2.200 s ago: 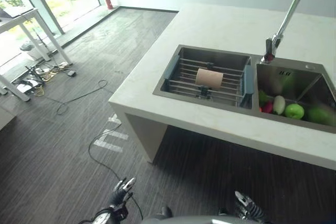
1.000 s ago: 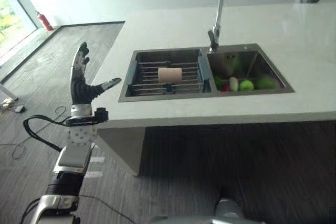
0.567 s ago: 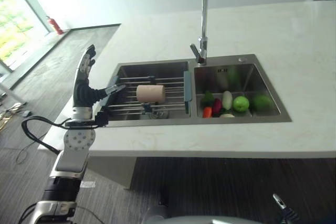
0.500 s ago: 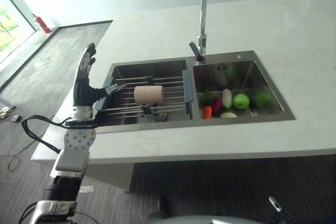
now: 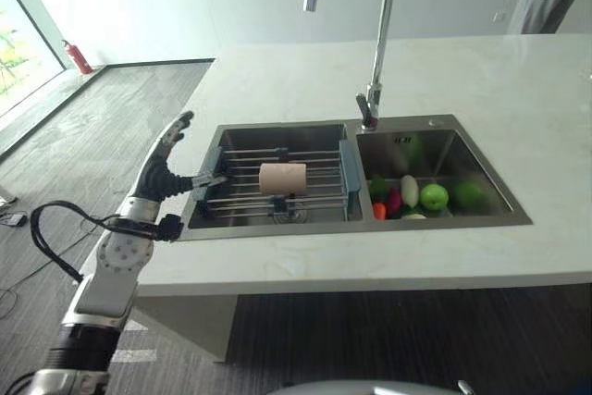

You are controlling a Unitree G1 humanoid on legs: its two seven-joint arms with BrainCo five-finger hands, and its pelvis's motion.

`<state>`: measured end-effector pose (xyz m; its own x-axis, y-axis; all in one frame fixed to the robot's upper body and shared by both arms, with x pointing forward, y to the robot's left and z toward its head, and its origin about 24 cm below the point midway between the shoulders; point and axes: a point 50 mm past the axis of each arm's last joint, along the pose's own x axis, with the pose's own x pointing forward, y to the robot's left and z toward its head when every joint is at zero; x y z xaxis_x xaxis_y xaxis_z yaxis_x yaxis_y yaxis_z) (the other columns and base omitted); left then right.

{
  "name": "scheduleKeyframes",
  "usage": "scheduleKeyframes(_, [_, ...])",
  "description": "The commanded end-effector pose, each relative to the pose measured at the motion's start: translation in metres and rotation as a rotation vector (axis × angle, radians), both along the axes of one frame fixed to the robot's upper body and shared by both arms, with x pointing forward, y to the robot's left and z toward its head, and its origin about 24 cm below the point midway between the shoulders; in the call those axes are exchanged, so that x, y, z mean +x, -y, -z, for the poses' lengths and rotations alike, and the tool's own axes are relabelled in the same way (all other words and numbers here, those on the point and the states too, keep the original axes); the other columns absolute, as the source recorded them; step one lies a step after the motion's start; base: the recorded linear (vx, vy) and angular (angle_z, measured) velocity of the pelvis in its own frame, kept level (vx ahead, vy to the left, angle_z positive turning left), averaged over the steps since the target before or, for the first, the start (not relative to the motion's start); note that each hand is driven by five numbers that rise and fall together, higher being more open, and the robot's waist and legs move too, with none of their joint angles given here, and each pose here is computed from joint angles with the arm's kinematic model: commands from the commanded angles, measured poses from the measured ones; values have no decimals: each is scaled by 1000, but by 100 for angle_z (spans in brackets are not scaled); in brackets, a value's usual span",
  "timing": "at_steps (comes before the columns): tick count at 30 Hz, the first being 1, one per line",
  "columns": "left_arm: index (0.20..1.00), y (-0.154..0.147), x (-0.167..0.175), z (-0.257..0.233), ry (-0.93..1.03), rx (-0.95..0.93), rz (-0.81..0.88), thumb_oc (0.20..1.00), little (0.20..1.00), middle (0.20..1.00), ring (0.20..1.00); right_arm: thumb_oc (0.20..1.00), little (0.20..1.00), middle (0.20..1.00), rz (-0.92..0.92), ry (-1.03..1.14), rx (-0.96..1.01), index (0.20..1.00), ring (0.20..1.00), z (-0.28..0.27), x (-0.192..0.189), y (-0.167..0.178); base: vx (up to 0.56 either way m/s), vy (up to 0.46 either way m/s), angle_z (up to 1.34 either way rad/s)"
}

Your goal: Place the dishes in the dishwasher.

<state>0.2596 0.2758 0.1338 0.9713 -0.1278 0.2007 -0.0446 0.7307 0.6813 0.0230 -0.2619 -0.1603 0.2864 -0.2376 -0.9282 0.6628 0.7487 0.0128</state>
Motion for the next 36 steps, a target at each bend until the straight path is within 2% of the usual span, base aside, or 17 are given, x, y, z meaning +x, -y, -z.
scheduleKeyframes(1, [1000,-12,19,-29,-4,68,-13,1000,1000,1000,1000,1000,1000,1000,-63,51,-37,1000,1000,-7,26,15,67,41,-1])
scheduleKeyframes(9, [1000,-35,30,-53,-56,116,-56,1000,1000,1000,1000,1000,1000,1000,-92,-14,-51,1000,1000,-9,12,28,101,32,-2])
scheduleKeyframes(14, [1000,-30,47,-77,53,99,-78,1000,1000,1000,1000,1000,1000,1000,-119,123,-105,1000,1000,-29,58,56,-226,165,-2])
scheduleKeyframes(18, [1000,-30,52,-88,66,96,-66,1000,1000,1000,1000,1000,1000,1000,-134,142,-124,1000,1000,-35,60,67,-34,54,-12])
scheduleKeyframes(36, [1000,-14,76,-115,115,150,-63,1000,1000,1000,1000,1000,1000,1000,-201,200,-122,1000,1000,-42,81,67,-31,-5,-1])
